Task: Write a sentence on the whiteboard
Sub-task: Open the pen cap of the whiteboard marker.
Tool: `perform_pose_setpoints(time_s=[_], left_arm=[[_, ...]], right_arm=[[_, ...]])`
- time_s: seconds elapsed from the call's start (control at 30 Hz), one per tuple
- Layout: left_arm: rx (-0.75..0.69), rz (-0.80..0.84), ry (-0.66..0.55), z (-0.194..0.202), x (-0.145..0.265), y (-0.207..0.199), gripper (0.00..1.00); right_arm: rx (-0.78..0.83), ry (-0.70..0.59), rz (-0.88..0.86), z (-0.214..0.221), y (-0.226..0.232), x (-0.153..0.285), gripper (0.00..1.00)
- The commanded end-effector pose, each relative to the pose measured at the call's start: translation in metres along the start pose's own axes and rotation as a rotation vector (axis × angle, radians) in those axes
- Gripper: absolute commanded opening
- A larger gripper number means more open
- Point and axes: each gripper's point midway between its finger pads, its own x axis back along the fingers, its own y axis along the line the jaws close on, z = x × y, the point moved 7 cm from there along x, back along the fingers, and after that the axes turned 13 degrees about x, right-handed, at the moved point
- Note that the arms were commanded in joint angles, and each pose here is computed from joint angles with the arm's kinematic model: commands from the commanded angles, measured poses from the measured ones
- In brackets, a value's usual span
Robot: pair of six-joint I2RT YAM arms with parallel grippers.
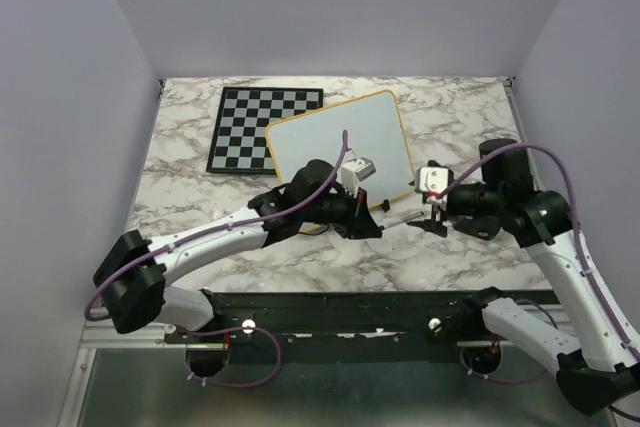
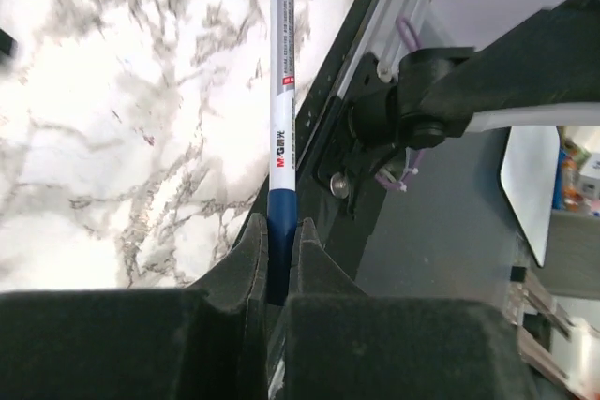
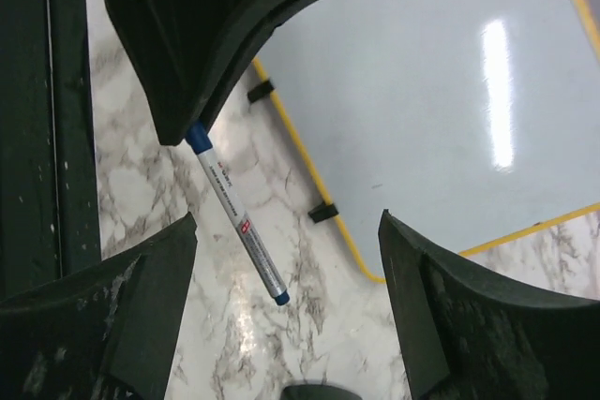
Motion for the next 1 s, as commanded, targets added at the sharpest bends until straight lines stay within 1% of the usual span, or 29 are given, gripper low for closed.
perform_pose_setpoints(time_s=[0.0,0.03,0.07,0.1,0.13,0.17,0.2,0.23,0.27,0.3,0.33,0.37,0.4,0.43,0.47,0.5,0.57,0.6,0.7,0.73,0.77,0.8,0.87,0.9,0.97], left_arm=[[-0.204,0.070,-0.270,-0.016,0.038,-0.027,0.00],[-0.238,0.073,-0.327,-0.018,0.044,-0.028,0.00],[-0.264,0.093,-0.371,-0.017,0.050,-0.032,0.00],[-0.291,0.121,-0.428,-0.016,0.054,-0.030,0.00],[-0.324,0.155,-0.495,-0.017,0.066,-0.039,0.00],[-0.338,0.151,-0.561,-0.020,0.072,-0.040,0.00],[-0.360,0.186,-0.625,-0.020,0.080,-0.042,0.00],[-0.366,0.189,-0.664,-0.022,0.084,-0.043,0.00],[-0.371,0.191,-0.696,-0.023,0.086,-0.043,0.00],[-0.379,0.199,-0.741,-0.027,0.089,-0.046,0.00],[-0.381,0.199,-0.762,-0.029,0.091,-0.047,0.00],[-0.383,0.201,-0.777,-0.032,0.092,-0.048,0.00],[-0.405,0.217,-0.792,-0.035,0.094,-0.054,0.00],[-0.410,0.221,-0.794,-0.037,0.094,-0.056,0.00],[-0.419,0.229,-0.799,-0.038,0.094,-0.059,0.00],[-0.433,0.244,-0.807,-0.041,0.096,-0.064,0.00],[-0.453,0.250,-0.818,-0.041,0.099,-0.067,0.00],[-0.460,0.251,-0.822,-0.041,0.101,-0.067,0.00],[-0.462,0.257,-0.842,-0.040,0.107,-0.070,0.00],[-0.458,0.261,-0.846,-0.040,0.108,-0.071,0.00],[-0.448,0.272,-0.849,-0.040,0.109,-0.072,0.00],[-0.442,0.287,-0.864,-0.041,0.110,-0.075,0.00],[-0.420,0.298,-0.869,-0.042,0.106,-0.075,0.00],[-0.419,0.321,-0.881,-0.043,0.105,-0.080,0.00],[-0.409,0.329,-0.881,-0.045,0.098,-0.081,0.00]], right_arm=[[-0.186,-0.157,0.050,-0.051,-0.013,0.028,0.86],[-0.212,-0.177,0.054,-0.056,-0.015,0.031,0.86],[-0.279,-0.223,0.034,-0.065,-0.015,0.034,0.86],[-0.294,-0.258,0.040,-0.075,-0.021,0.038,0.86],[-0.335,-0.285,0.051,-0.080,-0.025,0.041,0.86],[-0.495,-0.310,0.048,-0.086,-0.027,0.043,0.87],[-0.507,-0.348,0.086,-0.095,-0.038,0.047,0.91],[-0.561,-0.361,0.114,-0.098,-0.044,0.051,0.92],[-0.667,-0.389,0.102,-0.104,-0.046,0.054,0.95],[-0.673,-0.424,0.097,-0.108,-0.051,0.056,0.95],[-0.681,-0.447,0.074,-0.108,-0.052,0.057,0.95],[-0.695,-0.483,0.013,-0.111,-0.050,0.058,0.99],[-0.698,-0.502,-0.015,-0.110,-0.050,0.056,1.00],[-0.719,-0.520,-0.070,-0.102,-0.045,0.049,1.00],[-0.722,-0.569,-0.176,-0.104,-0.037,0.049,1.00],[-0.704,-0.591,-0.190,-0.103,-0.040,0.046,1.00],[-0.758,-0.609,-0.263,-0.092,-0.033,0.038,1.00],[-0.735,-0.613,-0.253,-0.091,-0.034,0.037,1.00],[-0.738,-0.603,-0.223,-0.088,-0.036,0.034,1.00],[-0.753,-0.600,-0.218,-0.087,-0.038,0.033,1.00],[-0.818,-0.599,-0.238,-0.086,-0.038,0.032,1.00],[-0.786,-0.616,-0.220,-0.084,-0.043,0.028,1.00],[-0.835,-0.624,-0.210,-0.084,-0.047,0.026,1.00],[-0.763,-0.652,-0.176,-0.088,-0.054,0.026,1.00],[-0.793,-0.661,-0.166,-0.090,-0.059,0.023,0.99]])
